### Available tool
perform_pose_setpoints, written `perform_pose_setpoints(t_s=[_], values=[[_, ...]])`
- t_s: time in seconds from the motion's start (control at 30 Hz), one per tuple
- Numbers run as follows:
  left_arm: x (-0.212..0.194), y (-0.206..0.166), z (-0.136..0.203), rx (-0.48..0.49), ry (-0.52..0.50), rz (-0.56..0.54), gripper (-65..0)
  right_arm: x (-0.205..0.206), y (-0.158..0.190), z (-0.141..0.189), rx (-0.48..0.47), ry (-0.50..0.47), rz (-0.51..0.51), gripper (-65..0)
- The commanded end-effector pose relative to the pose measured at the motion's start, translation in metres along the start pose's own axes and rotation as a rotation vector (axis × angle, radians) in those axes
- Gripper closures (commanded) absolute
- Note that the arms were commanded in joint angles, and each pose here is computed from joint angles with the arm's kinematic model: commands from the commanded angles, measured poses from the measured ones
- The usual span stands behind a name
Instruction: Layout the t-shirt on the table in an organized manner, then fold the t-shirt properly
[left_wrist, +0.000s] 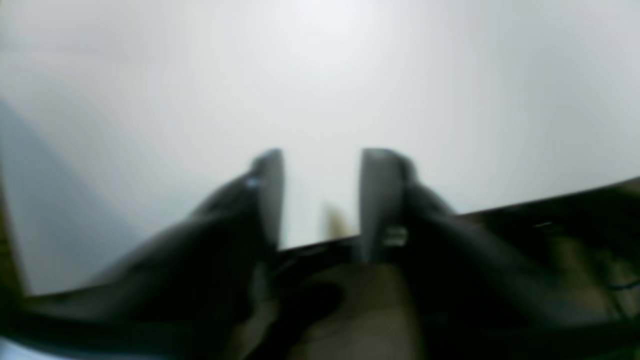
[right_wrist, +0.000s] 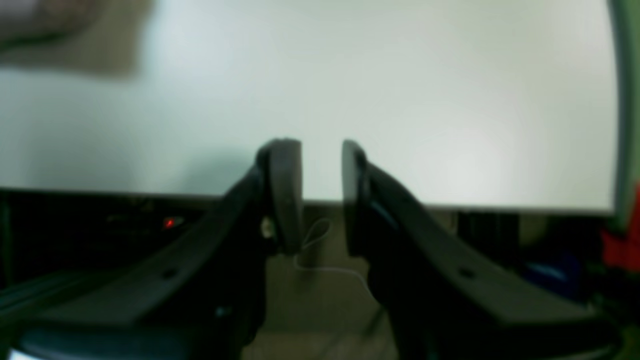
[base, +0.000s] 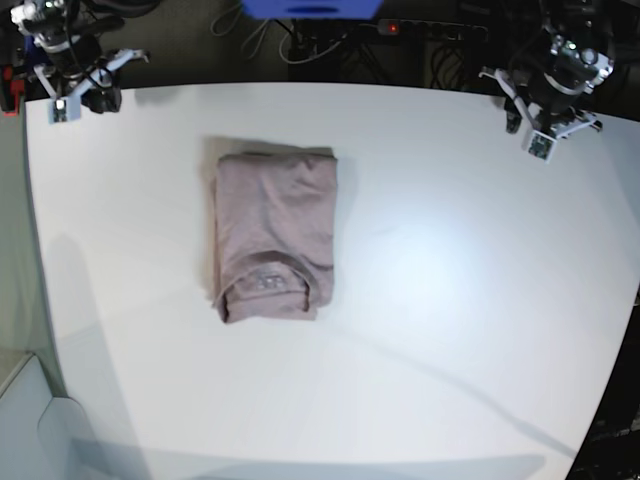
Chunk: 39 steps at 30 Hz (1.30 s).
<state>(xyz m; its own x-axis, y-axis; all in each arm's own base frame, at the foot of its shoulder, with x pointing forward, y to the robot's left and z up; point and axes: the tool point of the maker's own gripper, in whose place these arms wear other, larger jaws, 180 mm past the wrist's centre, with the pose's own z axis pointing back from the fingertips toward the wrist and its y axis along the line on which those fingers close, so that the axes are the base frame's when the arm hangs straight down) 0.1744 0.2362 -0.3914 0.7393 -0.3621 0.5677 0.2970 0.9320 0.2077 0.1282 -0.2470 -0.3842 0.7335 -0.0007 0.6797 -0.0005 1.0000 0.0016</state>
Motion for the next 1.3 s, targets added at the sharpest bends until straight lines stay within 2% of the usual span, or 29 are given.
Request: perform_pose_setpoints(t_s=[0.0, 0.03, 0.17, 0.3, 0.4, 0.5, 0.6, 0.77, 0.93, 1.13, 1.27], values=[[0.006, 0.003, 0.007, 0.007, -0.013, -0.009, -6.0, 0.002, -0.007, 0.008, -0.018, -0.017, 0.004, -11.8], [0.002, 0.000, 0.009, -0.008, 0.014, 0.004, -0.5, -0.007, -0.015, 0.015, -0.041, 0.006, -0.002, -10.2], [-0.017, -0.012, 0.016, -0.056, 0.107, 0.037, -0.3, -0.057, -0.038, 0.029, -0.098, 0.120, -0.075, 0.0], [-0.039, -0.027, 0.024, -0.099, 0.156, 0.056, -0.2, -0.116, -0.058, 0.033, -0.135, 0.238, -0.202, 0.0], [-0.049, -0.037, 0.024, -0.133, 0.173, 0.085, -0.2, -0.154, -0.058, 0.029, -0.120, 0.317, -0.282, 0.0], [-0.065, -0.059, 0.017, -0.183, 0.173, 0.113, -0.2, -0.179, -0.045, 0.015, -0.074, 0.342, -0.339, 0.0], [-0.087, -0.085, 0.007, -0.247, 0.173, 0.142, -0.2, -0.207, -0.013, -0.008, 0.013, 0.375, -0.349, 0.0], [-0.136, -0.125, -0.005, -0.343, 0.230, 0.213, -0.2, -0.250, 0.034, -0.035, 0.091, 0.400, -0.442, 0.0], [-0.164, -0.144, -0.009, -0.373, 0.217, 0.285, -0.2, -0.262, 0.063, -0.053, 0.123, 0.383, -0.508, 0.0], [-0.196, -0.147, -0.023, -0.358, 0.261, 0.364, -0.1, -0.249, 0.103, -0.071, 0.254, 0.388, -0.441, 0.0], [-0.221, -0.142, -0.043, -0.313, 0.272, 0.461, -0.1, -0.242, 0.130, -0.086, 0.345, 0.409, -0.400, 0.0]])
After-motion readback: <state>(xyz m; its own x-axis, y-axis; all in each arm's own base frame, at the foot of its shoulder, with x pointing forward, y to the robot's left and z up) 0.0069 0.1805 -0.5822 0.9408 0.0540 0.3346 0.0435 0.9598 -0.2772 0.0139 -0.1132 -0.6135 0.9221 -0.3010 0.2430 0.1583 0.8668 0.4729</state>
